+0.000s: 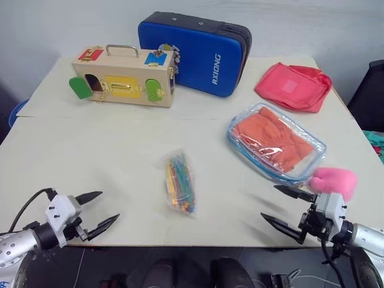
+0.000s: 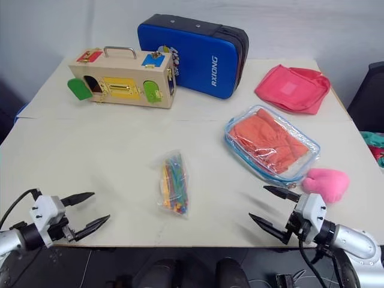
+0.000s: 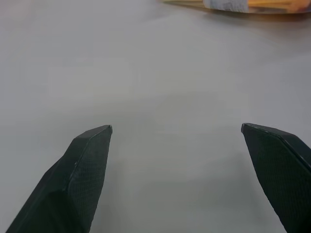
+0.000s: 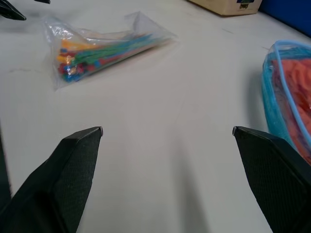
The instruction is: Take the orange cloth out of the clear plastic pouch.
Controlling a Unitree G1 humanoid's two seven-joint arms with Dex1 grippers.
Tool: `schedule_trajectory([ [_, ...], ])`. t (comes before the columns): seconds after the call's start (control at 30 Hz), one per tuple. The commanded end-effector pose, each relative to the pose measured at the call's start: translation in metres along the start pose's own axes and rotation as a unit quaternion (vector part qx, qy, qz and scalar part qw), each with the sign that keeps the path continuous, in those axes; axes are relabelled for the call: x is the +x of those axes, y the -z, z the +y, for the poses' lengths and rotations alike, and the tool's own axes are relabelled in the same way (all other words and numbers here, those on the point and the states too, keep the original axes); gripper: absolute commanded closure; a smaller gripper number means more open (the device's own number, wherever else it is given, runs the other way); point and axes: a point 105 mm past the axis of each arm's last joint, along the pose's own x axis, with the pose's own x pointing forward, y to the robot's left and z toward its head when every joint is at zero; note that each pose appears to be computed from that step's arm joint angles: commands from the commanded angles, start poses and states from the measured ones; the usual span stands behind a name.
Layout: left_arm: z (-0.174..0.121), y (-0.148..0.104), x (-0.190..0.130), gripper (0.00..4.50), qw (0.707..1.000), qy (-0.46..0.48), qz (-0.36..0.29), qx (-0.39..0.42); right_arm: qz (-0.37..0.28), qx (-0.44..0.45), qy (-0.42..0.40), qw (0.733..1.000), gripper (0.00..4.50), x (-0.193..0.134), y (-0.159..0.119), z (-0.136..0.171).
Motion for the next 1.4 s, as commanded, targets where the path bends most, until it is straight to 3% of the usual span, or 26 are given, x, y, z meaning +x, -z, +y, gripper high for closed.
schedule_trajectory([
  [0.03,0.001,-0.011,-0.004,0.02,1.0,-0.013,-0.018,0.02,-0.021,-0.014,-0.001,1.0,0.0,0.006,-0.008,0.0],
  [0.2,-0.008,-0.019,0.002,0.02,0.999,0.024,-0.033,0.021,-0.039,-0.013,-0.011,0.999,0.0,0.021,-0.014,0.004],
  [0.33,0.012,-0.035,0.002,0.02,0.996,-0.022,-0.072,0.05,-0.037,-0.005,-0.031,0.999,0.0,0.025,-0.017,0.009],
  [0.67,0.008,-0.016,0.008,0.02,0.999,0.016,-0.036,-0.008,0.0,-0.021,-0.076,0.997,0.0,0.018,-0.017,0.016],
  [0.83,0.004,-0.025,0.025,0.02,0.998,0.029,-0.029,-0.043,-0.048,-0.041,-0.089,0.994,0.0,0.022,-0.028,0.025],
  [0.93,-0.015,-0.053,0.052,0.02,0.987,0.081,-0.039,-0.134,-0.135,-0.04,-0.09,0.986,0.0,0.027,-0.054,0.028],
  [1.03,-0.032,-0.08,0.077,0.02,0.968,0.116,-0.055,-0.214,-0.16,-0.054,-0.087,0.982,0.0,0.029,-0.061,0.027],
  [1.13,-0.048,-0.085,0.101,0.02,0.958,0.136,-0.011,-0.253,-0.155,-0.057,-0.093,0.982,0.0,0.029,-0.059,0.029],
  [1.27,-0.06,-0.073,0.125,0.02,0.962,0.122,0.077,-0.233,-0.152,-0.055,-0.093,0.982,0.0,0.027,-0.055,0.03],
  [1.4,-0.066,-0.064,0.148,0.89,0.963,0.102,0.118,-0.219,-0.152,-0.054,-0.096,0.982,0.0,0.025,-0.054,0.032],
])
